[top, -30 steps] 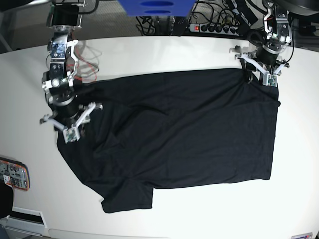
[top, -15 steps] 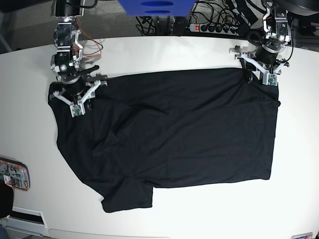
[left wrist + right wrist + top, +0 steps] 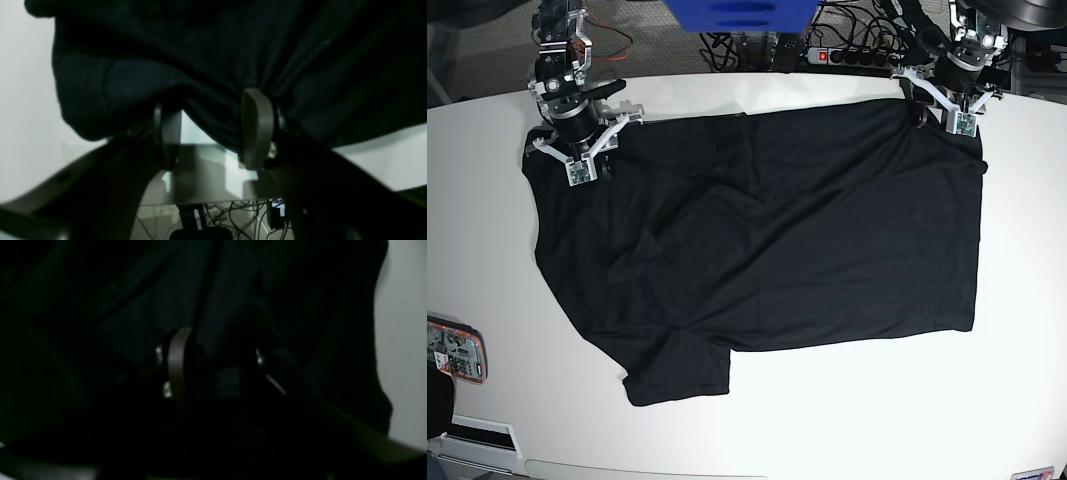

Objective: Fold the T-shirt properly
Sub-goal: 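Drag the shirt edge toward the robot with both grippers, flattening it, then pull the shirt edge apart, left gripper moving away from the right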

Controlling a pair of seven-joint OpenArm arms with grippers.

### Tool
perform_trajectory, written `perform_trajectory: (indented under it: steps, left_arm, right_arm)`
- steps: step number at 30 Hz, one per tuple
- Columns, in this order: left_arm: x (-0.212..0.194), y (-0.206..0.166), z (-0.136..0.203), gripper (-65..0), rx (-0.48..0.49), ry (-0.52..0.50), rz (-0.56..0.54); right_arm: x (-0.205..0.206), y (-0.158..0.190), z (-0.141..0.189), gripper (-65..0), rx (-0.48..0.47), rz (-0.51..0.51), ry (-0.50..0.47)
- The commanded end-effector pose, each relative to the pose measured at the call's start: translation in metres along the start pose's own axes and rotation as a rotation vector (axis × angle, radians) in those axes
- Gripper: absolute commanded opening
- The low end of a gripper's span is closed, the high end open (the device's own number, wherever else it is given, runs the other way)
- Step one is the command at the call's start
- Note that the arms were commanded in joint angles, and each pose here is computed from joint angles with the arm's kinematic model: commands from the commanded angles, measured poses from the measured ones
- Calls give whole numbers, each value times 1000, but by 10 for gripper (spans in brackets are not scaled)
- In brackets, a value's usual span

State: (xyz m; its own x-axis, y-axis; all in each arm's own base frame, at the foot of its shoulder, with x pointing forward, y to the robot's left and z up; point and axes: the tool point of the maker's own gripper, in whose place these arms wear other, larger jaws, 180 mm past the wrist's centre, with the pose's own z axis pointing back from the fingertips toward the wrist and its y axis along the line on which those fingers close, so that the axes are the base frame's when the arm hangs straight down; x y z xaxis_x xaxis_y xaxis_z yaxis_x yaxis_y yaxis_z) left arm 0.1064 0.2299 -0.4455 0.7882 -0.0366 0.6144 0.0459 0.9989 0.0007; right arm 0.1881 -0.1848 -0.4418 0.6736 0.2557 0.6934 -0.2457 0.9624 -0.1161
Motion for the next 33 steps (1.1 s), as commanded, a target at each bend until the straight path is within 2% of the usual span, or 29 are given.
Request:
perform_trajectory:
  steps: [1, 8, 14, 20, 25, 30, 33]
  left_arm:
    - [-68, 7, 15, -377, 28, 295, -45]
    - [-72, 28, 23, -377, 78, 306, -43]
    - [-82, 38, 37, -377, 103, 332, -43]
    - [-82, 48, 40, -377, 111, 343, -73]
    - [-76, 49, 36, -377, 114, 326, -75]
    - [-67, 55, 33, -377, 119, 312, -94]
    - [-66, 56, 33, -377, 120, 312, -100]
  right_arm:
    - [-52, 7, 12, -429, 25, 42, 204]
    - [-57, 7, 16, -429, 24, 41, 216]
    - [-80, 14, 31, -429, 41, 37, 270]
    - [-70, 1, 35, -429, 4, 40, 243]
    - [-78, -3, 43, -429, -10, 36, 264]
    - [-84, 0, 47, -429, -3, 36, 278]
    - [-74, -1, 47, -429, -5, 45, 254]
